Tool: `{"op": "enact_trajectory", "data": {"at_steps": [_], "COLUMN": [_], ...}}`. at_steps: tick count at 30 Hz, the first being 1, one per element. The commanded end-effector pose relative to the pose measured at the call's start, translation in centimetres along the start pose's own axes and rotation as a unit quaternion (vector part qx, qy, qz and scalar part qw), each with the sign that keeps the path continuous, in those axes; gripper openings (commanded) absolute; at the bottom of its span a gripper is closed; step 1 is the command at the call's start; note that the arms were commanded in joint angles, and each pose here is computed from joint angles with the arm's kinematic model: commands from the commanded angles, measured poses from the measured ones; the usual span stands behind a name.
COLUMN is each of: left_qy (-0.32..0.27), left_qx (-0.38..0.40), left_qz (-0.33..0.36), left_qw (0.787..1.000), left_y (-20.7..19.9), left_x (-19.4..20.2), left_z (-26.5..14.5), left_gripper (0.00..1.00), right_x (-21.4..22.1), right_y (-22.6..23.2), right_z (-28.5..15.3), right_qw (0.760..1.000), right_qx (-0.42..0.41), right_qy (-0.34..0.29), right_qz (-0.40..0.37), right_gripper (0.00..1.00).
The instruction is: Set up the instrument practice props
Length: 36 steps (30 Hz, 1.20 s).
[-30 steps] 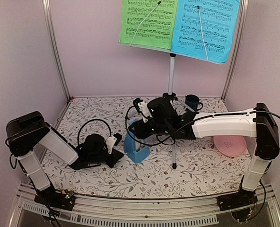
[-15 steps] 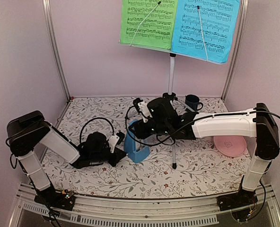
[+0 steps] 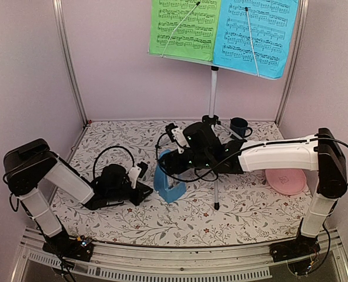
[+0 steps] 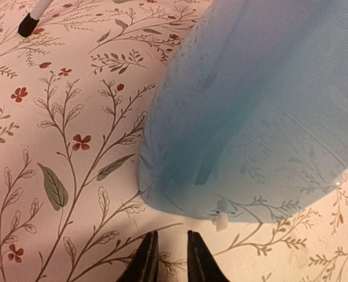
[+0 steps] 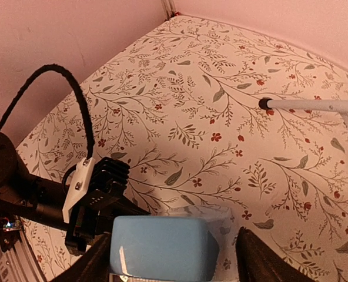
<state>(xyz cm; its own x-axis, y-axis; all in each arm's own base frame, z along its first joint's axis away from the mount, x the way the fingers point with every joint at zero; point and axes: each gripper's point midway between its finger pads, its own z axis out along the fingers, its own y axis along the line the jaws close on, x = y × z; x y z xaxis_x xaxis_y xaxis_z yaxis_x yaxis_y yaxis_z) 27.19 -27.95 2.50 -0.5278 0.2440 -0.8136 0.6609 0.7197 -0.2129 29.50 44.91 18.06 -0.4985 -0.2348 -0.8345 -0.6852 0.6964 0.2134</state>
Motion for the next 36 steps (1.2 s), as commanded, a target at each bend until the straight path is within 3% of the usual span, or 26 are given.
{"op": "enact_trajectory", "data": {"at_steps": [1, 6, 11, 18, 22, 28, 36], "left_qy": [-0.026, -0.028, -0.049, -0.077, -0.087, -0.088, -0.091], "left_qx": [-0.01, -0.01, -0.023, -0.023, -0.014, 0.004, 0.004], "left_qz": [-0.022, -0.031, -0.045, -0.068, -0.097, -0.121, -0.137], "left_qw": [0.999, 0.999, 0.998, 0.994, 0.991, 0.989, 0.986], "left_y": [0.5, 0.5, 0.8, 1.1, 1.3, 0.8, 1.0], "left_x": [-1.3, -1.6, -2.7, -3.9, -3.8, -3.7, -3.9], "left_z": [-0.7, -0.9, -2.1, -3.1, -3.4, -3.1, -2.9], "left_gripper": [0.22, 0.24, 0.24, 0.22, 0.2, 0.19, 0.18], "right_x": [-0.2, -1.9, -1.2, 2.3, 4.6, 4.4, 6.9], "right_y": [1.5, 3.1, 2.1, -3.1, -6.2, -8.6, -8.6], "right_z": [-1.3, -4.4, -5.9, -5.9, -4.2, -1.9, 1.4], "right_qw": [0.999, 0.994, 0.991, 0.999, 0.999, 0.995, 0.994], "right_qx": [-0.039, -0.094, -0.119, -0.028, 0.021, 0.085, 0.071], "right_qy": [-0.003, -0.056, -0.056, -0.024, 0.01, 0.02, 0.052], "right_qz": [0.003, -0.009, -0.017, -0.027, -0.023, -0.049, -0.072], "right_gripper": [0.78, 1.0, 0.99, 0.84, 0.69, 0.44, 0.24]}}
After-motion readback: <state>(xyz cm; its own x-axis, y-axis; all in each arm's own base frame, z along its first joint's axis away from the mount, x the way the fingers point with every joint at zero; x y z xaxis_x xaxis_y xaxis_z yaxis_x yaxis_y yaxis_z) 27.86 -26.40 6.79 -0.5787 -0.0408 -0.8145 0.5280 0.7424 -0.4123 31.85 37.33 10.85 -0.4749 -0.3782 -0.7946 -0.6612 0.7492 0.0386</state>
